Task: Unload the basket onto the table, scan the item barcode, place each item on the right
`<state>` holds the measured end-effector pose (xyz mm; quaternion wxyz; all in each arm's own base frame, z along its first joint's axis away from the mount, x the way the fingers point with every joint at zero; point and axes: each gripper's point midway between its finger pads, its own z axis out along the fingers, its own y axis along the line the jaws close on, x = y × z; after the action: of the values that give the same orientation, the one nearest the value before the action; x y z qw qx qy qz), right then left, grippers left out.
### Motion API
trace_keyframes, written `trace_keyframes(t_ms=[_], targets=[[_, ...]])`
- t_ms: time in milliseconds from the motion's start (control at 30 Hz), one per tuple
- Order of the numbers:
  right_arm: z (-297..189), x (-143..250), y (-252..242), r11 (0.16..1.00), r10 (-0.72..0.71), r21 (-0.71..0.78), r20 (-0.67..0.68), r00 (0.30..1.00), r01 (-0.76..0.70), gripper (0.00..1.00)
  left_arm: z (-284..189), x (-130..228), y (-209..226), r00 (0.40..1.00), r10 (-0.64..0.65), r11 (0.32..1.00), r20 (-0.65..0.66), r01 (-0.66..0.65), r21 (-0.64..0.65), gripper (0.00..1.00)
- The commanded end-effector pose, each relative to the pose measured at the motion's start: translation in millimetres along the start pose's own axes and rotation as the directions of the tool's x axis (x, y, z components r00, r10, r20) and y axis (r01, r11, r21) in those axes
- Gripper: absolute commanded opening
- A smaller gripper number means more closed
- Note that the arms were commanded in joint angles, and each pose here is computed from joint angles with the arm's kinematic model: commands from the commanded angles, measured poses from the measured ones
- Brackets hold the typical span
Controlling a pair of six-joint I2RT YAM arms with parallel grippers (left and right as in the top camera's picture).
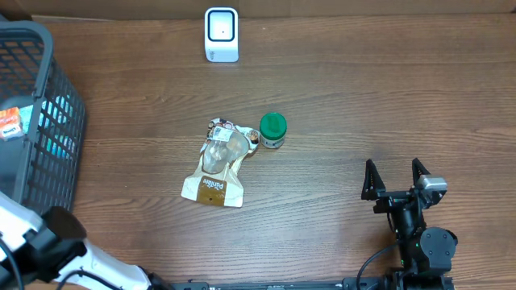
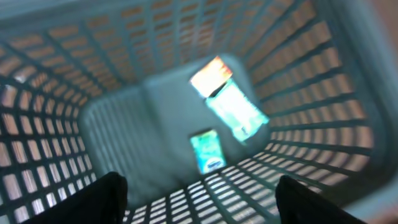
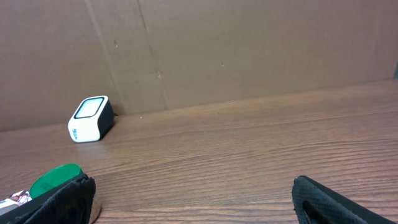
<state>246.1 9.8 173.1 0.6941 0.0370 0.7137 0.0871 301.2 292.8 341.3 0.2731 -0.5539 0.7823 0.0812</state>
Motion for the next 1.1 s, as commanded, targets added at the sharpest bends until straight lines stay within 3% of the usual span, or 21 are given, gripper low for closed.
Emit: trace_keyframes(t_ms=[0, 400, 1067], targets=[[0, 2, 1, 1.000, -0.002, -0.006, 0.003, 1.000, 0.002, 1.00, 55, 17, -7, 0.989, 0.002, 1.000, -0.149, -0.005, -0.019, 0.80], [0, 2, 1, 1.000, -0.002, -0.006, 0.003, 1.000, 0.002, 1.00, 177, 75, -15, 0.900, 0.032, 0.989, -0.434, -0.091, -0.115, 0.76], [0, 2, 1, 1.000, -0.002, -0.006, 0.003, 1.000, 0.002, 1.00, 258, 146, -1, 0.810, 0.066, 0.967, -0.583, -0.196, -0.162, 0.74]])
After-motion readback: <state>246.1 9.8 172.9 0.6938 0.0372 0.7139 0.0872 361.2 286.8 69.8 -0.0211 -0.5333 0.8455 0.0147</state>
